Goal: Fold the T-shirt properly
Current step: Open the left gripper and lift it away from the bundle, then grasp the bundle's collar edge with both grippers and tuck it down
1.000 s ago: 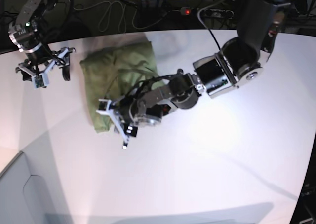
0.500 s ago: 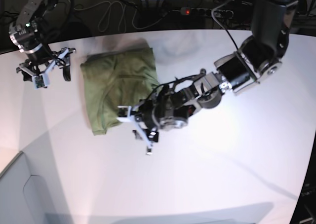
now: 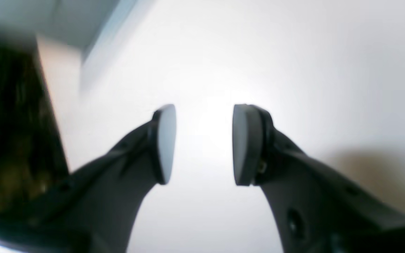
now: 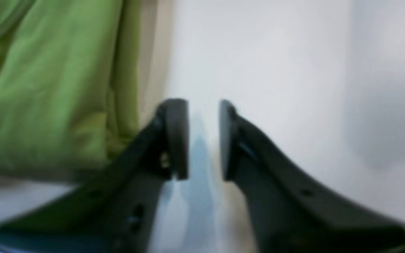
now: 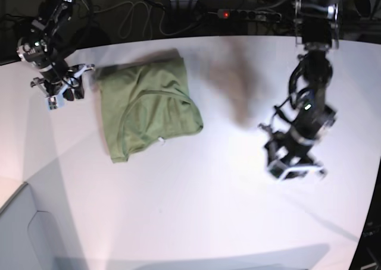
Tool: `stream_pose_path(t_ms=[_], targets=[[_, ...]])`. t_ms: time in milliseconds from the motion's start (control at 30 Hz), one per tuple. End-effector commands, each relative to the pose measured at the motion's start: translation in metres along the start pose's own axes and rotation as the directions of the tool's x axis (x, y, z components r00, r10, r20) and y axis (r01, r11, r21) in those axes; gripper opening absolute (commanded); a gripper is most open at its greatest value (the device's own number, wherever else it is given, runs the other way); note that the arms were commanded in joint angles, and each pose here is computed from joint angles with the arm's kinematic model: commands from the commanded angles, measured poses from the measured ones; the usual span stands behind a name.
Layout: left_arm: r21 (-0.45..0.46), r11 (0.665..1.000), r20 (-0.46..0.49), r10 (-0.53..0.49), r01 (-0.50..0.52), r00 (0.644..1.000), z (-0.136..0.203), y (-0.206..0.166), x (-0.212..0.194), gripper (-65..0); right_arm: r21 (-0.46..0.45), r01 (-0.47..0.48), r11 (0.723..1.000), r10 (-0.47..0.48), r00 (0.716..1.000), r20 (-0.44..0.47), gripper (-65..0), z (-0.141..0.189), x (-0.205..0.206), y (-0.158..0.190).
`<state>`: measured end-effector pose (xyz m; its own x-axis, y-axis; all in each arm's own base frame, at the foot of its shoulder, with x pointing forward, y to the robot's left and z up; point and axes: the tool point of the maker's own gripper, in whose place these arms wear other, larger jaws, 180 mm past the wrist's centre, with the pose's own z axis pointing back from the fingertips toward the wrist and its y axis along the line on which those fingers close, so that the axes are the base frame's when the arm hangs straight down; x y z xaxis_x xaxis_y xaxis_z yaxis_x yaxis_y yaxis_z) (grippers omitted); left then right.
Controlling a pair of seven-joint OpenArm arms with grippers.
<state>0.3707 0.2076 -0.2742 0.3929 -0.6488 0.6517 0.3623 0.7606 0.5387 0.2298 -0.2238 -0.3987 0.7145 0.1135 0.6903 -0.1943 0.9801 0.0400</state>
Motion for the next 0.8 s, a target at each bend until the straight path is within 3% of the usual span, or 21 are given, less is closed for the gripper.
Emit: stream_pose_path(t_ms=[0,33,200,367,567,767], targets=[[0.046,0.998,0.038,0.041,-0.043,0.998,0.007,0.016,0.004,-39.8,0.026,-0.026,0.999,0.025,0.999,0.048,-60.7,0.001,0.013,0.005],[0.072,0.994,0.006,0.077,-0.077,0.997,0.012,0.024,-0.014,-39.8,0.048,-0.034,0.998,0.032,0.999,0.04,-64.9,-0.002,0.011,0.012],[0.153,0.973,-0.105,0.189,-0.172,0.976,0.033,0.039,-0.076,-40.1,0.156,-0.08,0.985,0.078,0.997,0.016,-64.8,-0.011,0.003,0.054],[0.177,0.967,-0.161,0.214,-0.185,0.964,0.048,0.039,-0.104,-40.2,0.227,-0.077,0.971,0.079,0.997,0.003,-65.0,-0.014,-0.006,0.087],[0.212,0.956,-0.187,0.242,-0.201,0.952,0.063,0.041,-0.12,-40.3,0.208,-0.097,0.973,0.095,0.995,0.02,-65.0,0.002,-0.005,0.089],[0.218,0.946,-0.169,0.28,-0.241,0.945,0.073,0.026,-0.114,-40.3,0.131,-0.186,0.974,0.166,0.975,0.15,-65.0,0.038,0.031,0.086]])
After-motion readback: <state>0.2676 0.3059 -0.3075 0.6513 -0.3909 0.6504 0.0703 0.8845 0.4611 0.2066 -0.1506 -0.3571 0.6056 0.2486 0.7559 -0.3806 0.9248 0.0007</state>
